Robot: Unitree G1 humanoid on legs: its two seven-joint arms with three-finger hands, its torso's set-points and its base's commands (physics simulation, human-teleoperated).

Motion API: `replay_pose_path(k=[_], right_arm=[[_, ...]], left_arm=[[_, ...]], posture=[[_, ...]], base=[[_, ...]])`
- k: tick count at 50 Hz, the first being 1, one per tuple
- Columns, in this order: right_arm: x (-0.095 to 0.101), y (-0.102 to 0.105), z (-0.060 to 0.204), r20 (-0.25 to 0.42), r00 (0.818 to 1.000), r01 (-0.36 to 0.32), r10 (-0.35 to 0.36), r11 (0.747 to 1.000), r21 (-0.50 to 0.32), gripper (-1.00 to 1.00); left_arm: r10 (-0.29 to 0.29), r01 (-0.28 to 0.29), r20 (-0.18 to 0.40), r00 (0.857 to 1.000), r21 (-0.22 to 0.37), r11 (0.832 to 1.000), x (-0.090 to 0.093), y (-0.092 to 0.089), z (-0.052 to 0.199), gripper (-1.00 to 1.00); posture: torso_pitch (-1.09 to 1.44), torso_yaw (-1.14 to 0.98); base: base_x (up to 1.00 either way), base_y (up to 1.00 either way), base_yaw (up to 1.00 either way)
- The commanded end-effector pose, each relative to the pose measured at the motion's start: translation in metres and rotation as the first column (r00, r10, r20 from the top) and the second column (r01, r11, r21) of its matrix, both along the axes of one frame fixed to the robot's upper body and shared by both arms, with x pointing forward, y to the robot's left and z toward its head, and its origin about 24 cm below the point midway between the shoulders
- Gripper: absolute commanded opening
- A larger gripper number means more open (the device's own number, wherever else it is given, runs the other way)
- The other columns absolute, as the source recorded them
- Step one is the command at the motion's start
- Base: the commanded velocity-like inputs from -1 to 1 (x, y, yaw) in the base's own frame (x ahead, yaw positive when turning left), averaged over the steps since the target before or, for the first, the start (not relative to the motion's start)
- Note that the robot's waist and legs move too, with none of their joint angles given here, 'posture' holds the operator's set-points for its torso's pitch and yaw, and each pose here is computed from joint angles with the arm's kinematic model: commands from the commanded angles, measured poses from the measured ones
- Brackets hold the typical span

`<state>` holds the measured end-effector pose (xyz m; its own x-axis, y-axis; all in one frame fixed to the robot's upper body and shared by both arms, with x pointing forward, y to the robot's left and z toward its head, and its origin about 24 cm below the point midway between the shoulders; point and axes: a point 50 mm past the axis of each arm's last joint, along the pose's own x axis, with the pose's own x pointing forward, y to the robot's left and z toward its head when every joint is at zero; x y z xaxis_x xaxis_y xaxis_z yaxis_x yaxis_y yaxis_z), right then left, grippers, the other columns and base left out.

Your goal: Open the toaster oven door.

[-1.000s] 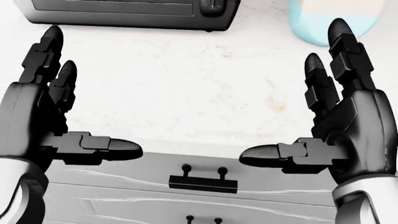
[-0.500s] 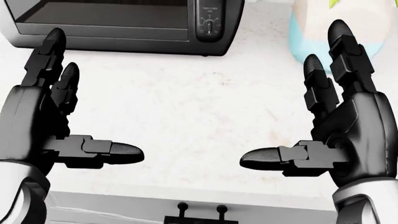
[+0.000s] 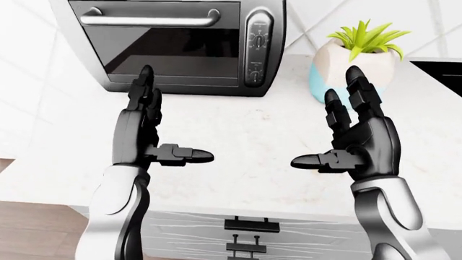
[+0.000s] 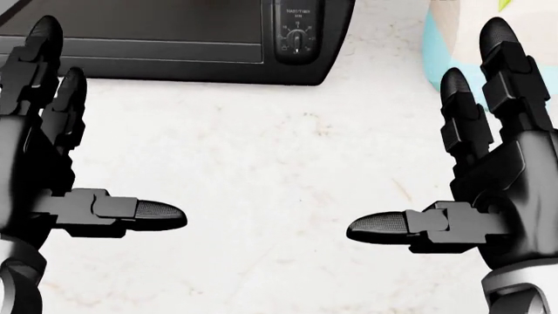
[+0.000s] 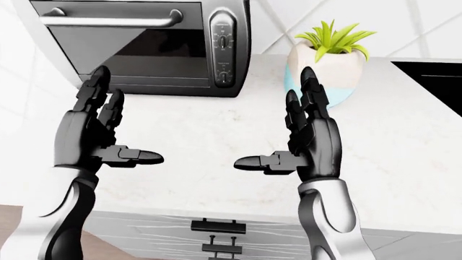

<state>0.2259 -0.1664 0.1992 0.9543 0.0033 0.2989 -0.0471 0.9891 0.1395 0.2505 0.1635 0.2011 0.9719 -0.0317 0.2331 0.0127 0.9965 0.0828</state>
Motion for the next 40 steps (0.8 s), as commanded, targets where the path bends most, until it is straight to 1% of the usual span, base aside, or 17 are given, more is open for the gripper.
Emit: replay_pose_path(k=[1, 2, 5, 11, 17, 25, 40], right_arm=[[-0.0062, 0.0023, 0.0142, 0.092, 0.996, -0.018, 0.019, 1.0, -0.004, 1.0], [-0.0075, 0.0016, 0.0151, 0.095, 0.995, -0.016, 0.017, 1.0, -0.004, 1.0], [-0.0085, -0.0001, 0.0164, 0.101, 0.995, -0.011, 0.011, 1.0, -0.002, 1.0], [-0.0103, -0.0016, 0.0178, 0.103, 0.995, -0.004, 0.004, 1.0, 0.0, 1.0], [-0.0084, -0.0034, 0.015, 0.101, 0.995, 0.002, -0.002, 1.0, 0.001, 1.0], [-0.0074, -0.0046, 0.0111, 0.095, 0.995, 0.006, -0.006, 1.0, 0.004, 1.0], [-0.0101, -0.0048, 0.0124, 0.098, 0.995, 0.009, -0.01, 1.0, 0.005, 1.0]], left_arm=[[-0.033, 0.031, 0.117, 0.993, 0.022, 0.999, -0.0105, -0.004, 0.0206, 1.0], [-0.024, 0.02, 0.132, 0.991, 0.032, 0.999, -0.0102, -0.0029, 0.0225, 1.0], [-0.019, 0.016, 0.14, 0.99, 0.027, 1.0, -0.0103, -0.0015, 0.0238, 1.0], [-0.016, 0.013, 0.141, 0.99, 0.023, 1.0, -0.0108, -0.0016, 0.0244, 1.0], [-0.011, 0.007, 0.135, 0.991, 0.034, 0.999, -0.0084, -0.002, 0.0248, 1.0], [-0.013, 0.009, 0.113, 0.994, 0.033, 0.999, -0.0069, -0.0038, 0.0189, 1.0], [-0.016, 0.013, 0.106, 0.994, 0.032, 0.999, -0.0078, -0.0041, 0.0185, 1.0]], posture=[[0.0, 0.0], [0.0, 0.0], [0.0, 0.0], [-0.05, 0.0], [-0.11, 0.0], [-0.19, 0.0], [-0.34, 0.0]], base=[[0.0, 0.0, 0.0], [0.0, 0.0, 0.0], [0.0, 0.0, 0.0], [0.0, 0.0, 0.0], [0.0, 0.0, 0.0], [0.0, 0.0, 0.0], [0.0, 0.0, 0.0]])
